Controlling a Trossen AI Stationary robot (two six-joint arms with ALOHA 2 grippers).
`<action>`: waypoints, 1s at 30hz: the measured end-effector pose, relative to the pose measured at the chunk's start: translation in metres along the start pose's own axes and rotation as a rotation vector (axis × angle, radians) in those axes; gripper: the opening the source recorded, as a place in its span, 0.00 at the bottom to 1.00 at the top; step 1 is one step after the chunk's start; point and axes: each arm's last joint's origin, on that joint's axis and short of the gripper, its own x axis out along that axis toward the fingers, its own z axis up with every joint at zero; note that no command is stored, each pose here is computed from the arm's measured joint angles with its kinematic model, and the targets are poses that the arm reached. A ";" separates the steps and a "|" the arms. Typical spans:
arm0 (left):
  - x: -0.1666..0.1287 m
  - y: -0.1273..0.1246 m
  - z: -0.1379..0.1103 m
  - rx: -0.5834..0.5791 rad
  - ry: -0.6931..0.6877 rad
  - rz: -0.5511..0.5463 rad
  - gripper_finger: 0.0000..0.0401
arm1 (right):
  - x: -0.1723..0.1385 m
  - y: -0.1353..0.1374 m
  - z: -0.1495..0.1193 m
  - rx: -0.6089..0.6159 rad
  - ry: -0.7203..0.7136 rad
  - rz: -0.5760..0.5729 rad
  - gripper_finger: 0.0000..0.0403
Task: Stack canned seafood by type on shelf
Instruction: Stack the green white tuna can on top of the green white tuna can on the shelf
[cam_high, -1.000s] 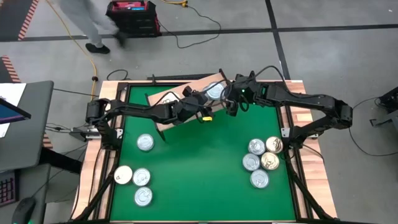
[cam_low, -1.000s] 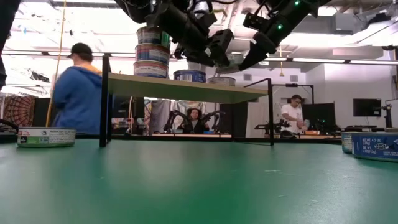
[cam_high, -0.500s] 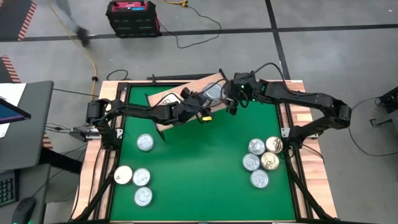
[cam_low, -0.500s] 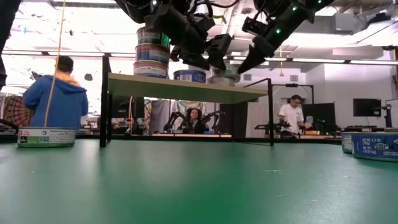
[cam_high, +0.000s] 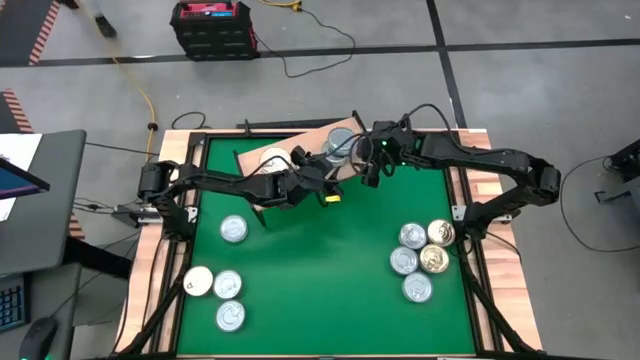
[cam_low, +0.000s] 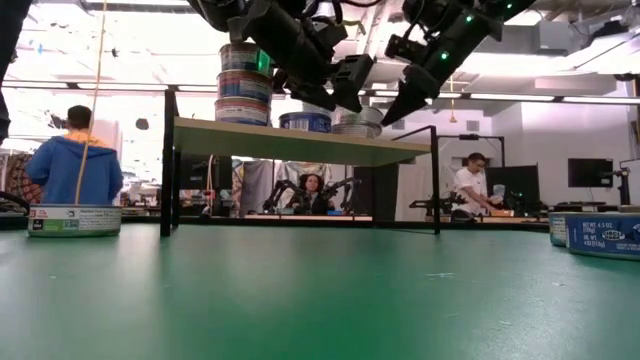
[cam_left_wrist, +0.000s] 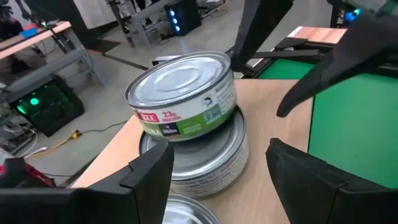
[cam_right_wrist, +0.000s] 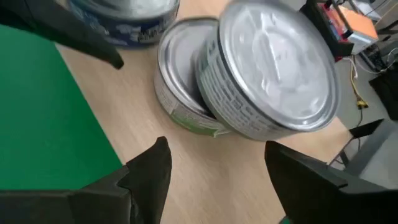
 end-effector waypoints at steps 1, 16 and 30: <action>-0.001 -0.001 0.000 0.001 -0.001 -0.003 0.61 | -0.002 0.000 0.001 0.001 -0.006 -0.003 0.71; -0.047 -0.045 -0.003 0.059 -0.030 -0.200 0.61 | -0.046 0.002 0.011 -0.036 -0.049 -0.116 0.71; -0.125 -0.095 -0.019 0.249 -0.088 -0.498 0.61 | 0.001 -0.048 0.004 -0.032 -0.085 -0.219 0.71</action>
